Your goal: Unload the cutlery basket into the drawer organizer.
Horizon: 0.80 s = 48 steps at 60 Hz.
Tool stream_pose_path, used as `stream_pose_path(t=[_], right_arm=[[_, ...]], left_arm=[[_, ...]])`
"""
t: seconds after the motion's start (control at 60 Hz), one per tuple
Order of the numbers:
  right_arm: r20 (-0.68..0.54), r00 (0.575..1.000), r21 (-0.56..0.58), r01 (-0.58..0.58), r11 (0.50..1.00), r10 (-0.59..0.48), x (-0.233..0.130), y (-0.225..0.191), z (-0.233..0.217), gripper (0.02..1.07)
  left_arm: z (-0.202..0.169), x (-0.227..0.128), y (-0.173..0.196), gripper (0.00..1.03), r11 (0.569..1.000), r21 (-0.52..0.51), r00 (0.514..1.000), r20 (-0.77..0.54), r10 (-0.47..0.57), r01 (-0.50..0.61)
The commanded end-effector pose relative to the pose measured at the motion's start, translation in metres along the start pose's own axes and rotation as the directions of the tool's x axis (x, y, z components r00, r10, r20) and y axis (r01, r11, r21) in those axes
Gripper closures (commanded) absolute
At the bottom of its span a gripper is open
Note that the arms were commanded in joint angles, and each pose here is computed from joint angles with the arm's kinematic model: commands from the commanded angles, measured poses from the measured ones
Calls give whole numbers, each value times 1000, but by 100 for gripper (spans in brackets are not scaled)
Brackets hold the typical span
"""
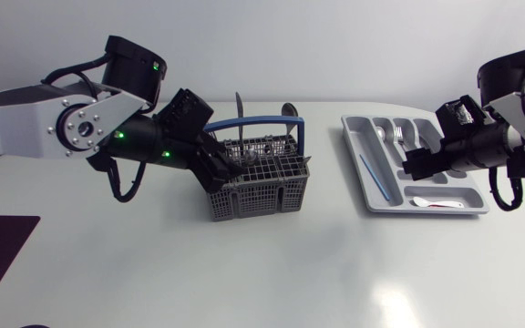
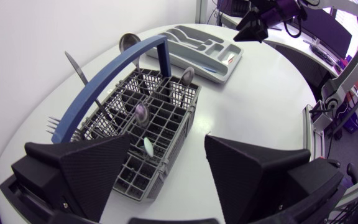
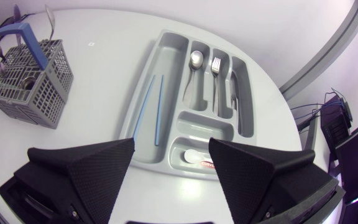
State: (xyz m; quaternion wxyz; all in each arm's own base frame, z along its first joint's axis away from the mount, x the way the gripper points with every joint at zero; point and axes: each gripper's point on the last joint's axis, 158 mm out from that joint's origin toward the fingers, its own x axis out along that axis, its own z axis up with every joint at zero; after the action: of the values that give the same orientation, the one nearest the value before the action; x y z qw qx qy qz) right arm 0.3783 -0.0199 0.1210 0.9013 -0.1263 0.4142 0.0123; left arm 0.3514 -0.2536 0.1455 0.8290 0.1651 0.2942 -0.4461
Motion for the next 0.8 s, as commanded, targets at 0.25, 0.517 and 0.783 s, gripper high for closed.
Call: stream_pose_path(t=[0.25,0.517,0.783], right_arm=[[83,984,-13,-159,987,160,-35,66,15,18],[107,953,-38,-280,959,283,-38,114,23,18],[80,925,-59,-367,928,371,-34,150,16,18]], left_arm=[[-7,12,20,10,996,-77,998,-50,48,-52],[-9,11,27,10,990,-111,995,-66,75,-82],[-10,18,35,10,984,-132,990,-92,107,-118]])
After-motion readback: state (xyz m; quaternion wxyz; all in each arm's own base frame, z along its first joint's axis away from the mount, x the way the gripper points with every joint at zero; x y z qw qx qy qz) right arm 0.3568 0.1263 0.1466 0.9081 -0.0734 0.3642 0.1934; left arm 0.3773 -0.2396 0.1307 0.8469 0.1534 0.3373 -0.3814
